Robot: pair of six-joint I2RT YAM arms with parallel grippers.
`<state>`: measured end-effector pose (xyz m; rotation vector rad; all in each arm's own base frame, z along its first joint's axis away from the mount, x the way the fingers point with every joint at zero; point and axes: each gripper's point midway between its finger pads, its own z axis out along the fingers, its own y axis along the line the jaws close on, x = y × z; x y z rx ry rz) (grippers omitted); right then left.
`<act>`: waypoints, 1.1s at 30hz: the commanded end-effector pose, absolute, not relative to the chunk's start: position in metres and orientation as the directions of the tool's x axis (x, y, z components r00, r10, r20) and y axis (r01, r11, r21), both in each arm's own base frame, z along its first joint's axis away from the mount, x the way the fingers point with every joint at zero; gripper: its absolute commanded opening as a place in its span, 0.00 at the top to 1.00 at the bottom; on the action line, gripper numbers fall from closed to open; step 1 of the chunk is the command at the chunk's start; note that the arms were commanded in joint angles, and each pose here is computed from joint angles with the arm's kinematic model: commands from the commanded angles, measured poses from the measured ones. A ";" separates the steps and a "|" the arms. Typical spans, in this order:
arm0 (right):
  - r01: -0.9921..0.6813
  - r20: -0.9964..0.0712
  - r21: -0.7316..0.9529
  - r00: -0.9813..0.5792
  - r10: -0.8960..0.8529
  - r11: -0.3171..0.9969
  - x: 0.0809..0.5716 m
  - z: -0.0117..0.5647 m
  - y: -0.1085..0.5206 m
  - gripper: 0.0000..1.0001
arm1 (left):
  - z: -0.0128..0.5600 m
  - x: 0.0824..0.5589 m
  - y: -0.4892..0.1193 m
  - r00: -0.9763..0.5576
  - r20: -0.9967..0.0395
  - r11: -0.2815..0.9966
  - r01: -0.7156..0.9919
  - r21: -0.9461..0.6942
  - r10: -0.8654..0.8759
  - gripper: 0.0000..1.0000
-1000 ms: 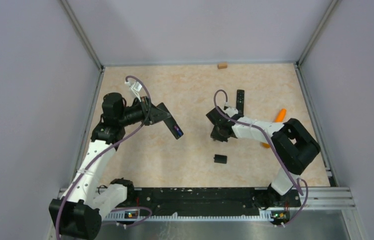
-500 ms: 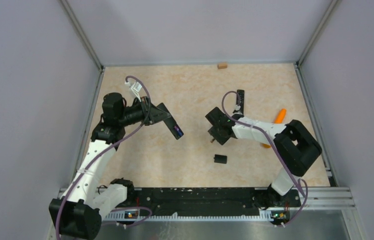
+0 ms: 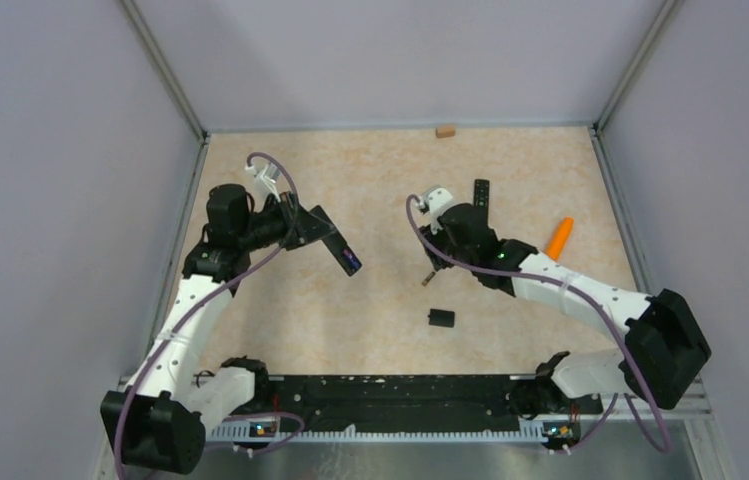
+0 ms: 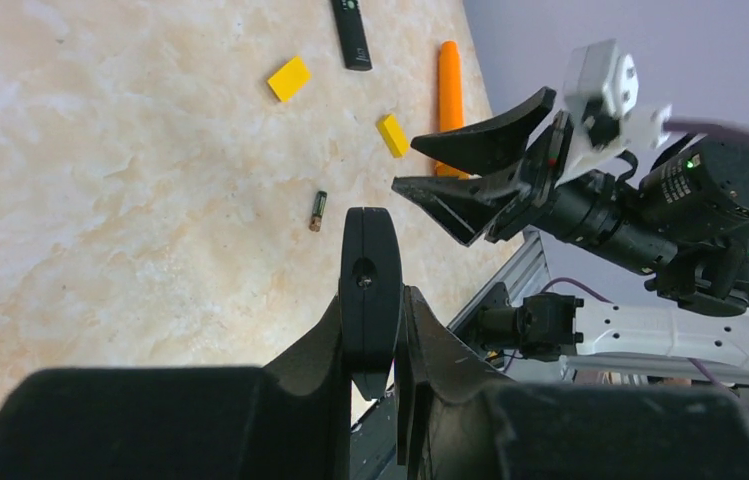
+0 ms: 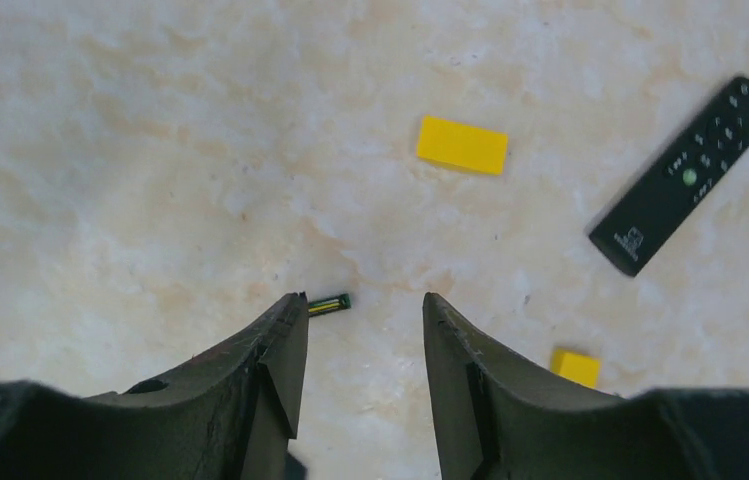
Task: Load the batteries into the remote control
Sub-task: Pick up the battery from the center of the board.
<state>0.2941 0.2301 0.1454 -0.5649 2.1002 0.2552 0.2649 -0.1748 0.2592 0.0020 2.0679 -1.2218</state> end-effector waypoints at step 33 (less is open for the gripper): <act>-0.981 -0.380 -0.192 0.082 -0.921 -0.009 0.270 0.040 0.258 0.54 | 0.249 0.293 -0.134 -0.767 -0.440 0.525 0.160 -0.836 -0.467 1.00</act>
